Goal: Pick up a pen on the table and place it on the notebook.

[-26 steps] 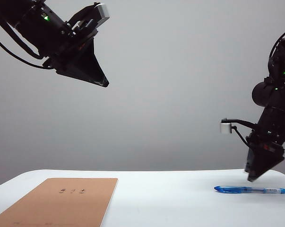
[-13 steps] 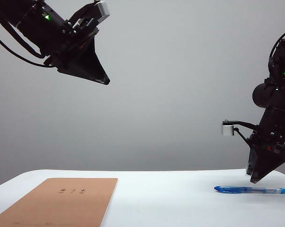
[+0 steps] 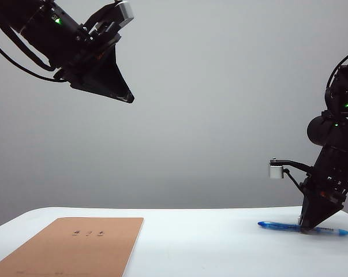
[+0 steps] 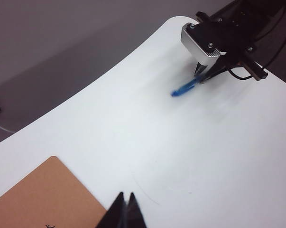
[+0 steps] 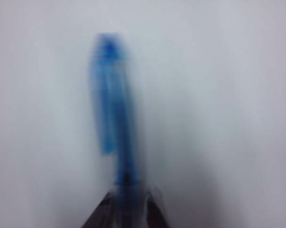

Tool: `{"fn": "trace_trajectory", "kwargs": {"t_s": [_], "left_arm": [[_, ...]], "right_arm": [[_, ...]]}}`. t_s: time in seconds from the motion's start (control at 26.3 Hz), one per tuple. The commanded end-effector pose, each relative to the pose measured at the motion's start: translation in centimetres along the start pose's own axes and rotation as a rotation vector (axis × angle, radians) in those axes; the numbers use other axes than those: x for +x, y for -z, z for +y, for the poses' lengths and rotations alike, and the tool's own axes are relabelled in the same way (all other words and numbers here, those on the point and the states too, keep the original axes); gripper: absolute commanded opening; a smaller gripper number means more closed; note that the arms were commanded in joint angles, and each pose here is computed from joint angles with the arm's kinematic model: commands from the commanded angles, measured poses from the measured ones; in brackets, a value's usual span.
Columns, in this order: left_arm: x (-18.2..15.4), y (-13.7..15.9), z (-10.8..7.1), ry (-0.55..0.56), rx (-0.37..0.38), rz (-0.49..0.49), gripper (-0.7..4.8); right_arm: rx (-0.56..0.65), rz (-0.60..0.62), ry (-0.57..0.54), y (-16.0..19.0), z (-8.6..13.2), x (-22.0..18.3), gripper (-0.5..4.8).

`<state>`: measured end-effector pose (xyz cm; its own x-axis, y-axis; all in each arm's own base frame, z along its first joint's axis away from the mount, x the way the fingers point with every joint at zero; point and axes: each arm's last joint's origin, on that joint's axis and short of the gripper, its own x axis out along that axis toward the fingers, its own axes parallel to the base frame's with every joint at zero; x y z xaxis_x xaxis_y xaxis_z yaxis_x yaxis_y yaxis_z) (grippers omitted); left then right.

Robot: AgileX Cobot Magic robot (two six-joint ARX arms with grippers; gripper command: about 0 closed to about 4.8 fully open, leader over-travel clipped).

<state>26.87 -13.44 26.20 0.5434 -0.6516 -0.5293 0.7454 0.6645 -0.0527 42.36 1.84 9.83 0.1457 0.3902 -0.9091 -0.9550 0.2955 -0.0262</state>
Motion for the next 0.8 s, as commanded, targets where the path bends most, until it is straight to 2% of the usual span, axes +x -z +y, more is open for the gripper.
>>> {"fn": "trace_trajectory", "kwargs": {"t_s": [0.04,0.19,0.3,0.42,0.57,0.68,0.76,0.8], "left_arm": [[0.0,-0.3,0.0,0.001,0.006,-0.017,-0.06],[0.3,-0.1,0.1,0.002,0.002,-0.006,-0.06],[0.3,-0.2,0.3,-0.045,0.004,-0.003,-0.06],[-0.5,-1.2,0.3,-0.105,0.005,-0.001,-0.06],[-2.9,-3.3,-0.2,-0.123,0.026,0.027,-0.06],[-5.3,-3.2,-0.5,-0.304,0.065,0.112,-0.06],[-7.2,-2.6,-0.4,-0.395,0.043,0.175,-0.06],[-8.0,-2.3,-0.2,-0.403,0.028,0.196,-0.06]], "right_arm": [[0.025,0.043,-0.049,0.7,0.5,1.2,-0.01],[0.076,0.024,-0.016,0.3,0.2,1.1,-0.01],[0.206,-0.011,-0.002,-2.2,0.1,-0.2,-0.01],[0.21,-0.046,0.031,-5.1,0.6,-1.9,-0.01],[0.232,-0.13,0.005,-11.4,3.2,-3.5,-0.01],[0.099,-0.158,-0.029,-17.0,6.7,-2.3,-0.01],[0.023,-0.191,-0.011,-20.2,9.0,-1.2,-0.01],[0.008,-0.211,-0.003,-21.3,9.7,-0.9,-0.01]]}}
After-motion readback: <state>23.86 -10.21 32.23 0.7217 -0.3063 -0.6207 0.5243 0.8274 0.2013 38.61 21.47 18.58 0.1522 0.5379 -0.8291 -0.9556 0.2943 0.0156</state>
